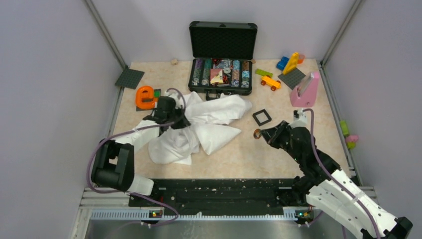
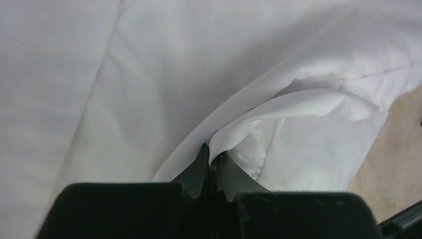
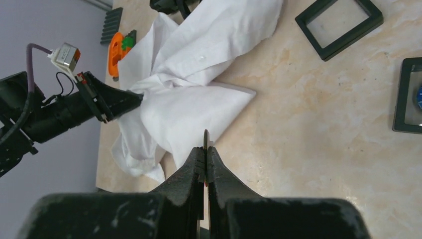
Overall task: Remove the brooch from the garment
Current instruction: Move the clothes to the center of the board.
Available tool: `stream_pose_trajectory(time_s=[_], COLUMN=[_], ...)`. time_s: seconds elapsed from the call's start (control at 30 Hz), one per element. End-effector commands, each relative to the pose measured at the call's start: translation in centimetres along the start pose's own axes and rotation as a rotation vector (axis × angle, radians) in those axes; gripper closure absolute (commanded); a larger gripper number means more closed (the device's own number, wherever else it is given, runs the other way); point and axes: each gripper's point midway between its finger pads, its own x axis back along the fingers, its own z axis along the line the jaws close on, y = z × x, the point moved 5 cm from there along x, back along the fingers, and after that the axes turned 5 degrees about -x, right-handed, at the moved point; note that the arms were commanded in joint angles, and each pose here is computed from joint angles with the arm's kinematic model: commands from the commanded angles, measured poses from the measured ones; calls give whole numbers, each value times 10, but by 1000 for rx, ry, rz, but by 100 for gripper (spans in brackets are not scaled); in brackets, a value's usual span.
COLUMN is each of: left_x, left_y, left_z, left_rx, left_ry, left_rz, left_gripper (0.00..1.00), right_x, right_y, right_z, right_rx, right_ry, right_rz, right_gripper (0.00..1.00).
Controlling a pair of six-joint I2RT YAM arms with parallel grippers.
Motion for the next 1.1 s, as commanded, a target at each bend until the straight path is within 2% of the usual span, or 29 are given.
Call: stream_pose_trajectory(time_s=[0.0,0.07,0.13,0.27,0.43,0.47,0.5,0.53,0.57,0.7,0.83,0.93,1.07], left_x=[24,42,56,71,92,98,103,109,114,136,162,170,162], left_y=[37,48,58,66,60,59,57,57,57,45,45,48,51], left_z=[52,76,81,66,42,40,39,39,46,70,47,8,-19], left_rx=[258,337,322,242,164,168,169,182,224,408,253,-18,-135], left_ry=[51,117,149,89,7,7,8,17,71,254,130,-112,-209], left_rz=[-247,-381,-479,-474,-486,-509,-542,-588,-644,-812,-944,-955,-881], left_gripper=[100,100,100,100,100,95,36,8,3,1,1,2,4], right_x=[-3,-4,-5,-9,-23,-26,-29,-32,-35,-41,-42,-42,-42], right_y=[1,-2,-4,-10,-25,-27,-27,-28,-29,-28,-22,-18,-13], right_z=[13,13,13,11,9,10,12,11,10,9,9,13,22], right_rx=[11,9,5,2,-45,-64,-81,-96,-101,-82,-42,-18,17], right_ry=[90,101,110,133,206,235,271,280,287,278,254,265,288], right_rz=[34,52,63,104,234,263,279,299,313,314,289,284,294], right_gripper=[100,100,100,100,100,100,100,100,100,100,100,100,100])
